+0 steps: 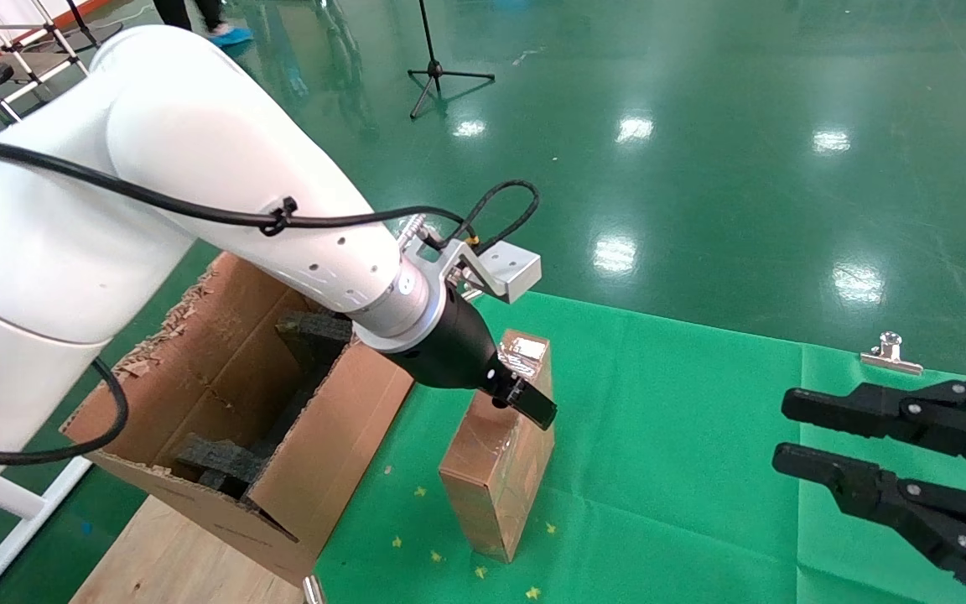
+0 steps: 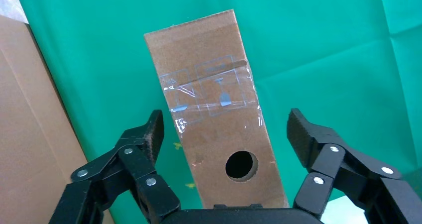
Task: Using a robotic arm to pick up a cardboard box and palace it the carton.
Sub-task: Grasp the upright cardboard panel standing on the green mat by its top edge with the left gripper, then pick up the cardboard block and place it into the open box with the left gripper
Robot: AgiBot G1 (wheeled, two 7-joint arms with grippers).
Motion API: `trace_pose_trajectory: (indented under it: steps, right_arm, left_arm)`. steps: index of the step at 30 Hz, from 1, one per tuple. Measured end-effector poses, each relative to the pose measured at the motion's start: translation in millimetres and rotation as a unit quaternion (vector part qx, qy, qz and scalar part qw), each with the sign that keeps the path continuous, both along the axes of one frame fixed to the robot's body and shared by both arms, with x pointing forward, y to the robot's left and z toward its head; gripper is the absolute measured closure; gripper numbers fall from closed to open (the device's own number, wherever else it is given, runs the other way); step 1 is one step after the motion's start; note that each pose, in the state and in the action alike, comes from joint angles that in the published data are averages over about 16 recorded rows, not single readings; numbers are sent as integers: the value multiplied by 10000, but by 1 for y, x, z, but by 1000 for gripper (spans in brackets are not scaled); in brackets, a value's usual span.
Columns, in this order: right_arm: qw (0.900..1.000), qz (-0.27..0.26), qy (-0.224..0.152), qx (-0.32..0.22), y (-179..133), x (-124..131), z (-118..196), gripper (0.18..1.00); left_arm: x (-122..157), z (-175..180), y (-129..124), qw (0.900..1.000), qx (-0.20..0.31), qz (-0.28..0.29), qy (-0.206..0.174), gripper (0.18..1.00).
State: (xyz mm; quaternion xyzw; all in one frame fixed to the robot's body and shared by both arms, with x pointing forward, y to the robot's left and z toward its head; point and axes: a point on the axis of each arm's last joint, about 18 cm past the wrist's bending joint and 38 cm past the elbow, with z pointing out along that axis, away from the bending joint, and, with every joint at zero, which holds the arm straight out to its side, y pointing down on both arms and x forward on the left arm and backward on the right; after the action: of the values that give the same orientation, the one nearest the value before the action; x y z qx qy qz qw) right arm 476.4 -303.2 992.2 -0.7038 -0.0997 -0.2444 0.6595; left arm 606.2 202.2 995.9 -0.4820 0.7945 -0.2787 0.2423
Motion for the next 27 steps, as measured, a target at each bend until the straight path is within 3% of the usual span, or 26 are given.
trace_pose_trajectory:
  steps: [7,16,21,27]
  right_arm:
    - [10000,0,0,0,0,0,0,759]
    - [10000,0,0,0,0,0,0,542]
    - [10000,1,0,-1,0,0,0,430]
    - [10000,1,0,0,0,0,0,314]
  left_arm:
    - [0,0,0,10000,-12,2,-3,335]
    - [1,7,8,9999,24,-37,-106,530]
    - [-4,19,30,9994,97,-216,-261,641]
    - [-24,58,79,9959,150,-542,-707,749]
